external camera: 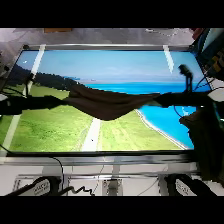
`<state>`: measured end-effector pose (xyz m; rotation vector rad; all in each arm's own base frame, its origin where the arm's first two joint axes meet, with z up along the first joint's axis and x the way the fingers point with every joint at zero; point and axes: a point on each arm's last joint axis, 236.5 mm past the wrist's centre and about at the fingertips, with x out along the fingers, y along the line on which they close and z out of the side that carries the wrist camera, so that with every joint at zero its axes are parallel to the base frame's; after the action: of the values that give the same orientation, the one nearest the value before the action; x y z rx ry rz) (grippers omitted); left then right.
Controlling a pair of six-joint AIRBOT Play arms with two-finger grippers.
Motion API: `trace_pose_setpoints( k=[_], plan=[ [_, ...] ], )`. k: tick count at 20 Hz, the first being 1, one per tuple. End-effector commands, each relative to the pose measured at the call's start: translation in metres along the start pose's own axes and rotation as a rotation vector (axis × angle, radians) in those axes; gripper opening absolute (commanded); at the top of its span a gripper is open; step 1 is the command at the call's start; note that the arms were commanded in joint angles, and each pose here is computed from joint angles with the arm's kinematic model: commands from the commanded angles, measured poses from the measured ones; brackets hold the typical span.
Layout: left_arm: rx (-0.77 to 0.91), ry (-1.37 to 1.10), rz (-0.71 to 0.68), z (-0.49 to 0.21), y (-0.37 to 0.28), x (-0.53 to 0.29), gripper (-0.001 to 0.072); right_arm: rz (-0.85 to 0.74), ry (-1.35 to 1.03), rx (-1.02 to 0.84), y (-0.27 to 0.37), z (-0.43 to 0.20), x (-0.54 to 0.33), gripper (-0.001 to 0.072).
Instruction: Fold the clothes and pants, and hang the long-sleeved shirts on hangers.
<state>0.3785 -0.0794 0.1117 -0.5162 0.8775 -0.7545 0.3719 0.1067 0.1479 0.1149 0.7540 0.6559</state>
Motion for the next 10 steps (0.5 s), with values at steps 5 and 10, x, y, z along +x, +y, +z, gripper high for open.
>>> trace_pose_setpoints(
  k=[5, 10],
  plan=[
    [0.534, -0.507, 0.292, 0.06, -0.169, -0.154, 0.0007, -0.2, -0.431, -0.334, 0.111, 0.1, -0.177, 0.001],
    [0.766, -1.067, 0.575, 0.068, -0.276, -0.27, 0.0007, -0.32, -0.621, -0.495, 0.164, 0.12, -0.26, 0.0011]
  ],
)
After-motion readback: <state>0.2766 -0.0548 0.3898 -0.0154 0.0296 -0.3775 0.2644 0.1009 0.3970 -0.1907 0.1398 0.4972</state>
